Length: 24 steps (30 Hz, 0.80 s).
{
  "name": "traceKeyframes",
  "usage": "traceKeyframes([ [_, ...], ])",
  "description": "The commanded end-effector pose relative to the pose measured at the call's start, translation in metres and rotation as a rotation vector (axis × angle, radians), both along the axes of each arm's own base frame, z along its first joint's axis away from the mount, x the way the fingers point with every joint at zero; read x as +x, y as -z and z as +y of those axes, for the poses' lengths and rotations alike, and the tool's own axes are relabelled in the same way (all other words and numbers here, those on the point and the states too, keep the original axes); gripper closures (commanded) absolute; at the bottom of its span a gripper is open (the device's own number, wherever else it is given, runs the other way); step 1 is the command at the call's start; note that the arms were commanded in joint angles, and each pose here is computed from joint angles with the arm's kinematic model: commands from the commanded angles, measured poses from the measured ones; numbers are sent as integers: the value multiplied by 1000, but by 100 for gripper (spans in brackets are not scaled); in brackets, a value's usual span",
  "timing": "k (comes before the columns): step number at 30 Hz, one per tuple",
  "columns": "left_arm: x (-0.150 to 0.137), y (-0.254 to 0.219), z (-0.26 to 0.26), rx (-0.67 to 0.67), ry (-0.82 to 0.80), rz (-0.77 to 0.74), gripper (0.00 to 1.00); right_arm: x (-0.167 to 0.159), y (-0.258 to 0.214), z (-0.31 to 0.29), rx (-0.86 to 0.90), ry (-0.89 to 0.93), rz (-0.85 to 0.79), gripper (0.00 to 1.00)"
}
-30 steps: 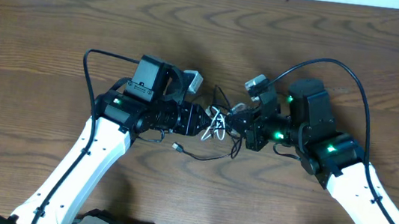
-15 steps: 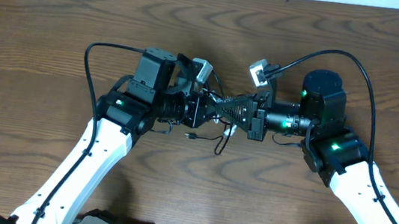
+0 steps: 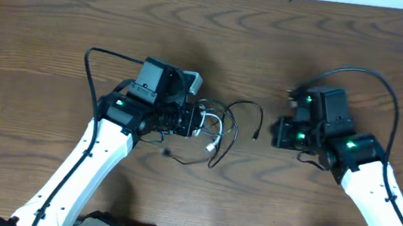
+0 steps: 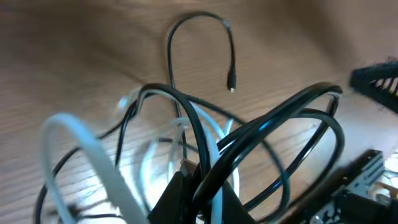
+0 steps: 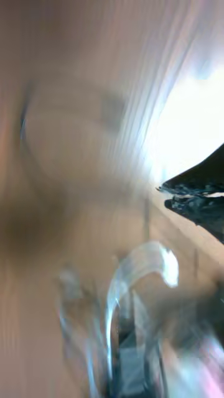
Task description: Untangle cables
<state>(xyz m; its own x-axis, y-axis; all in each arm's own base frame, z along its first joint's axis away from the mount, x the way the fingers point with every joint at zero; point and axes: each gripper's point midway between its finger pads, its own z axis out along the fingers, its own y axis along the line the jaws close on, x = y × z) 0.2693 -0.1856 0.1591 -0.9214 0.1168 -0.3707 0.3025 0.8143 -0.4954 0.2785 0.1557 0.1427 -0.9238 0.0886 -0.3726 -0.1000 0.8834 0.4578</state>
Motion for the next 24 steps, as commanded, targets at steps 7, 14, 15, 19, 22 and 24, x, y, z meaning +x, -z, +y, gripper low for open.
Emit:
traceKeyframes([
  [7,0,-9,-9,-55,41,-19,92,11,7,-42,-232,1,-81,73],
  [14,-9,-10,-19,-61,113,-30,92,-9,-82,69,351,-590,-417,51],
  [15,-12,-10,-22,-61,123,-29,92,-11,-91,73,392,-622,-444,51],
  [19,-19,-11,-32,-63,162,-34,92,-18,-106,80,462,-693,-495,50],
  [22,-23,-12,-39,-67,188,-42,92,-20,-104,80,460,-696,-484,51],
  [24,-22,-12,-40,-70,191,-48,92,-23,-100,79,452,-703,-471,51],
])
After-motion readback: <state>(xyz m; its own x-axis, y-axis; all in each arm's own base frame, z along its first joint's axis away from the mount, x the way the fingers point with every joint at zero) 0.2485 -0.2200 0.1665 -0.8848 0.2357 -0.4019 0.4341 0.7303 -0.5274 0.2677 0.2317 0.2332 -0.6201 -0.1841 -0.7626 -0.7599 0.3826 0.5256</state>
